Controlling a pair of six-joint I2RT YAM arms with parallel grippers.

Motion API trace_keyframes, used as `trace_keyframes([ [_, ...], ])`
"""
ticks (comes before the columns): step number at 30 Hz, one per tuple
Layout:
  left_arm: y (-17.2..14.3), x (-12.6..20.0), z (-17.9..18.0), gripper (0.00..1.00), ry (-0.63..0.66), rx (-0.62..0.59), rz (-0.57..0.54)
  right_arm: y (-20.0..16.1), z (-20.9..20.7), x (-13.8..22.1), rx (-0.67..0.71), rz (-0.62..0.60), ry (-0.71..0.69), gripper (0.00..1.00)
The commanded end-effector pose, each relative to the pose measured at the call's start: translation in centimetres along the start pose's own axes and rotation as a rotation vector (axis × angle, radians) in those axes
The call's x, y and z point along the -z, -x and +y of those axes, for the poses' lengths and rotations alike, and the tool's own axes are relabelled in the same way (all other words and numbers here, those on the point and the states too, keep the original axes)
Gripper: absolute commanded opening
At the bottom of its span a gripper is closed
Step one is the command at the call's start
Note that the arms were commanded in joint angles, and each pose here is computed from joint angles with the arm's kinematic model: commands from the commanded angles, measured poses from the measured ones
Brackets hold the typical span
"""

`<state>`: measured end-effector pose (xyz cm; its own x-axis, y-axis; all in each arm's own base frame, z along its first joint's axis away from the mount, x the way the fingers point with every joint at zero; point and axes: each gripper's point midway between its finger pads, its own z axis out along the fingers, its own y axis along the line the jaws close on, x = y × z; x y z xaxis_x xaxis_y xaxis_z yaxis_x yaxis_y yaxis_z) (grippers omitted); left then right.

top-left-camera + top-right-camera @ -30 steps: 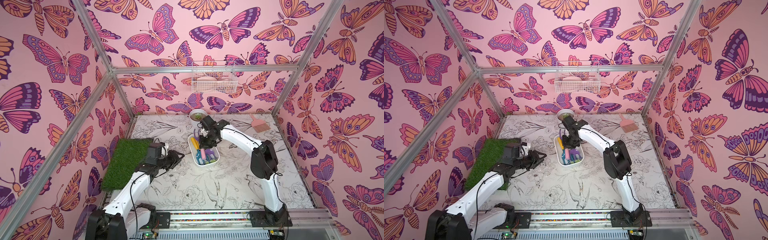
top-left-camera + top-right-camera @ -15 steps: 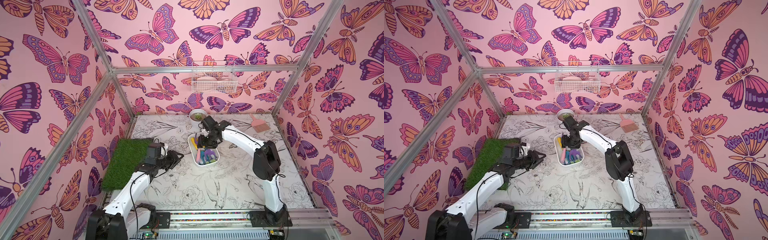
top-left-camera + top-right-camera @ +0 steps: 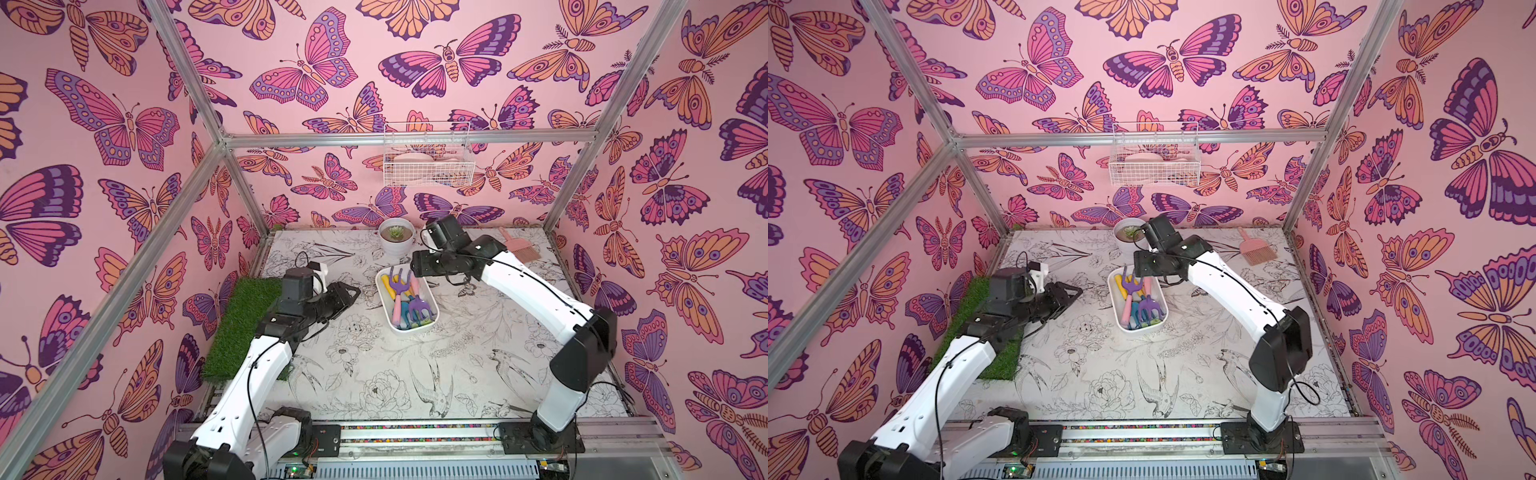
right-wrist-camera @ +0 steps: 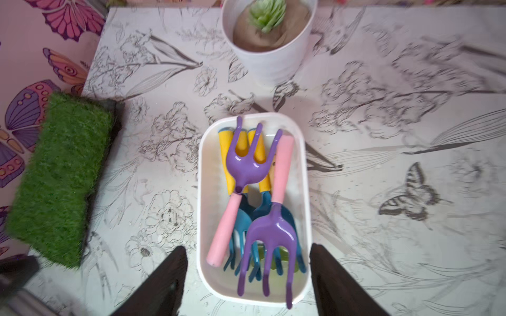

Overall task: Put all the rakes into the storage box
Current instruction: Place the rake in the storage box, then reset both arms

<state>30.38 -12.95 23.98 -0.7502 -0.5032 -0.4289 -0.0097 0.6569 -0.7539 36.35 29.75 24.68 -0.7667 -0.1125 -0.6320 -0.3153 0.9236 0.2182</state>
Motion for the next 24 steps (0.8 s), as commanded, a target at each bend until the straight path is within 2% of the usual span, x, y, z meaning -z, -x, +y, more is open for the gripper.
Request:
trace_keyframes([
  [1,2.7,3.1,-0.4,0.46,0.085,-0.140,-0.151,3.3,-3.7,2.7,0.023,-0.215,-0.140,0.77],
  [3,4.3,5.1,-1.0,0.50,0.121,-0.202,-0.257,4.5,-4.3,5.1,0.040,-0.326,-0.122,0.83],
  [4,5.1,6.2,-1.1,0.55,0.150,-0.236,-0.313,5.0,-4.7,6.1,0.058,-0.386,-0.126,0.99],
  [5,5.8,7.3,-0.8,0.67,0.191,-0.255,-0.366,5.6,-5.2,7.3,0.074,-0.450,-0.149,0.99],
  [6,6.4,8.2,-0.6,0.96,0.226,-0.270,-0.409,5.9,-5.7,8.1,0.087,-0.492,-0.174,0.99],
  [7,7.0,9.1,-0.5,1.00,0.258,-0.294,-0.450,5.8,-6.4,8.6,0.096,-0.530,-0.205,0.99],
  [10,8.0,11.2,0.1,1.00,0.348,-0.356,-0.542,5.8,-8.0,9.5,0.126,-0.713,-0.274,0.99],
  [12,7.8,12.0,1.8,1.00,0.413,-0.339,-0.584,4.8,-8.8,10.2,0.143,-0.750,-0.296,0.99],
  [15,7.9,12.9,5.1,1.00,0.482,-0.305,-0.750,3.4,-10.5,10.3,0.144,-0.744,-0.365,0.99],
  [16,7.5,13.1,5.9,1.00,0.492,-0.313,-0.774,2.8,-11.0,9.9,0.147,-0.716,-0.389,0.99],
  [19,6.1,12.8,7.1,1.00,0.481,-0.389,-0.793,1.4,-12.6,8.9,0.168,-0.650,-0.439,0.98],
  [21,5.6,12.5,8.7,1.00,0.499,-0.381,-0.830,0.3,-13.9,8.1,0.158,-0.629,-0.459,0.99],
  [24,4.8,11.0,11.0,1.00,0.559,-0.437,-0.804,-1.6,-17.1,6.8,0.091,-0.611,-0.485,0.99],
])
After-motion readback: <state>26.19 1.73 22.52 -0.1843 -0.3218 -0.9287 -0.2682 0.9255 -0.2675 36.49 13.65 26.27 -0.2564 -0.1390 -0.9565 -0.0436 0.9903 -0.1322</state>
